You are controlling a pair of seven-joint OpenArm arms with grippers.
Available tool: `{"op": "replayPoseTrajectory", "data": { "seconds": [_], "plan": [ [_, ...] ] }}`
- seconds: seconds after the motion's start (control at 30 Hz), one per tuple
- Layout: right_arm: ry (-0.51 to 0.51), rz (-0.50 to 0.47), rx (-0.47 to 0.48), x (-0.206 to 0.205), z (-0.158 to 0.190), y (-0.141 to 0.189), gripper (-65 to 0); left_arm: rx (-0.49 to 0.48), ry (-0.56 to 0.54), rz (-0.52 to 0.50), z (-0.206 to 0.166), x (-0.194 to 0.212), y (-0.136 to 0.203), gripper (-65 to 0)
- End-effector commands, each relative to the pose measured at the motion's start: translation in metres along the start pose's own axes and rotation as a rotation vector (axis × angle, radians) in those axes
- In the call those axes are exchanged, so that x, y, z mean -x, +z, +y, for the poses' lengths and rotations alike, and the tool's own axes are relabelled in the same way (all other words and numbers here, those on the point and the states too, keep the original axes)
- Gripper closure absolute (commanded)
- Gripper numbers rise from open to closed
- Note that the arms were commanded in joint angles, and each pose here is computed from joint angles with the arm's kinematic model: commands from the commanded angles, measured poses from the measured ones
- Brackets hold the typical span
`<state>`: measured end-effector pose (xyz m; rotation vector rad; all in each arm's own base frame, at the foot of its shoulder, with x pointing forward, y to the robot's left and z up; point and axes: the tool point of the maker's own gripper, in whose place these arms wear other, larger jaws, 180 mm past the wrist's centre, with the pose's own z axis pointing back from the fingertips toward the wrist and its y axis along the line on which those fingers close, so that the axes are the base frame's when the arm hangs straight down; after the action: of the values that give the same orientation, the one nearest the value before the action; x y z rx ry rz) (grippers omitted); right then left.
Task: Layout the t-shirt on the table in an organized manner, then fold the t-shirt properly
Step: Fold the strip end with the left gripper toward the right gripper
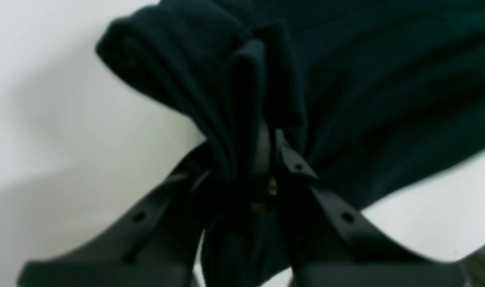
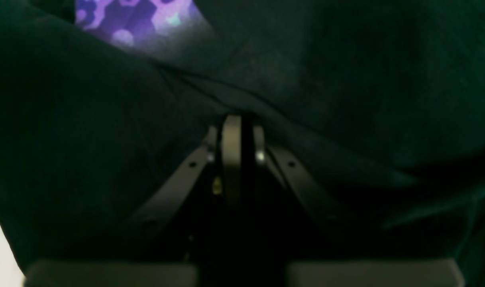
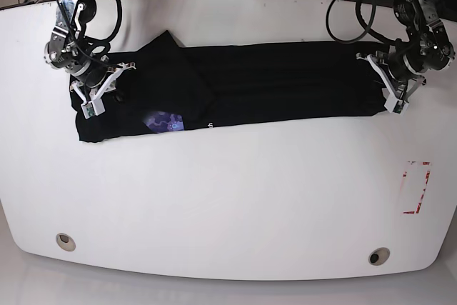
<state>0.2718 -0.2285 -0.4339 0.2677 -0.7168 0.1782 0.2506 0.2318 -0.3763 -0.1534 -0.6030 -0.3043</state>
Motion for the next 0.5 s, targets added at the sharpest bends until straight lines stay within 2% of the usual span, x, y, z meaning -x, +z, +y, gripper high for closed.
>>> {"op": "replayPoseTrajectory", "data": {
  "seconds": [0.0,0.17,0.33,0.47],
  "plan": [
    [0.028,0.144,0.033,0.030,-0.006,0.001,-3.6,0.009,-0.099,-0.093,-0.016,-0.031,0.014,-1.3],
    [0.028,0.144,0.033,0.030,-0.006,0.001,-3.6,0.075,-0.215,-0.097,-0.051,-0.040,0.014,-1.4],
    [0.028,0.144,0.033,0.030,-0.006,0.001,-3.6,0.188,-0.296,-0.083,-0.095,-0.041,0.001,-1.4],
    [0.028,0.144,0.033,0.030,-0.006,0.001,-3.6,0.278,-0.362,-0.110,-0.131,-0.055,-0.007,-1.4]
  ]
}}
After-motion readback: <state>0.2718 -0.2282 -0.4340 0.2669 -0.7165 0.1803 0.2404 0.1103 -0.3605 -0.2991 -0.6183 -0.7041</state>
